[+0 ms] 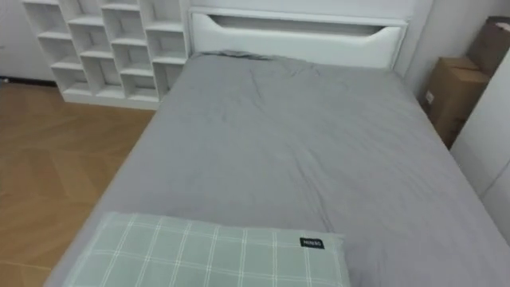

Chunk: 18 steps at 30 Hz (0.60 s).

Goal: Hang clothes

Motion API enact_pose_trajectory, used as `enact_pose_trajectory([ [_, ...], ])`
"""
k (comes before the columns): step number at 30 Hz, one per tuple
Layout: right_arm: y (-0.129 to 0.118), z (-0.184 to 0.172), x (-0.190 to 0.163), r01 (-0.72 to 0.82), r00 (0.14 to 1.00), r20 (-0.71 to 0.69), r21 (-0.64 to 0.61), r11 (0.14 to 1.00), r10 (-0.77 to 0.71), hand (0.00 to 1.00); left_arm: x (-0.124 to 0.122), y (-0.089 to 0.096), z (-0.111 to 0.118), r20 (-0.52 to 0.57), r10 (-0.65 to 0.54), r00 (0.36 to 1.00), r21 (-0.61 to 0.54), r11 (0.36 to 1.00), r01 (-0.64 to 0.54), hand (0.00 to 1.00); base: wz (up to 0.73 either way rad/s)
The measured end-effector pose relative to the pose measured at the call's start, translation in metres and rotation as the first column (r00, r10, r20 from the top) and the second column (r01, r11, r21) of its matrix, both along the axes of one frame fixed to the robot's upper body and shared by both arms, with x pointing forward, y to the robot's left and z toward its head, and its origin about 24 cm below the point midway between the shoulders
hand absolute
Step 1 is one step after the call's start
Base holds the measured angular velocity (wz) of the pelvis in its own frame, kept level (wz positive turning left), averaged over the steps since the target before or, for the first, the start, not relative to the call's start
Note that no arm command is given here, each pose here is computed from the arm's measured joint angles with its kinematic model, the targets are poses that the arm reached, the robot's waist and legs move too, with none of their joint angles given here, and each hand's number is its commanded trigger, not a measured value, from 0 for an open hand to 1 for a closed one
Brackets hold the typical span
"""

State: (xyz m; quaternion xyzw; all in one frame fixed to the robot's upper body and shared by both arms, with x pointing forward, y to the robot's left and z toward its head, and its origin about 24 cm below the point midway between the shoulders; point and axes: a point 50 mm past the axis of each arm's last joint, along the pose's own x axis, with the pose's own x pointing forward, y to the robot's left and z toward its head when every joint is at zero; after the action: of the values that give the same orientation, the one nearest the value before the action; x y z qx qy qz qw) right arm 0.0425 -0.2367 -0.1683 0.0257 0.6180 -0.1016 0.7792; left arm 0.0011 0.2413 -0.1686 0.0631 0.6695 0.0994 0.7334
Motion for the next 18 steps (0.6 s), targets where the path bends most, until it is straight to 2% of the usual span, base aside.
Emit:
enact_pose_trajectory([
  [2,0.0003,-0.0001,-0.0009,0.015,1.0,0.002,0.004,1.0,-0.015,0.0,0.0023,-0.0007,0.0001,0.0,-0.04,0.999,0.015,0.999,0.04,0.0,0.36],
  [7,0.0006,-0.0005,-0.0026,0.051,0.999,0.01,0.01,0.999,-0.051,0.0,0.007,-0.0036,-0.0006,-0.008,-0.114,0.994,0.032,0.993,0.114,0.0,-0.02],
  [18,0.0049,-0.0011,-0.0028,0.07,0.997,0.037,0.014,0.997,-0.071,0.0,0.0073,-0.0044,-0.0006,-0.003,-0.136,0.991,0.061,0.989,0.136,0.0,-0.05],
])
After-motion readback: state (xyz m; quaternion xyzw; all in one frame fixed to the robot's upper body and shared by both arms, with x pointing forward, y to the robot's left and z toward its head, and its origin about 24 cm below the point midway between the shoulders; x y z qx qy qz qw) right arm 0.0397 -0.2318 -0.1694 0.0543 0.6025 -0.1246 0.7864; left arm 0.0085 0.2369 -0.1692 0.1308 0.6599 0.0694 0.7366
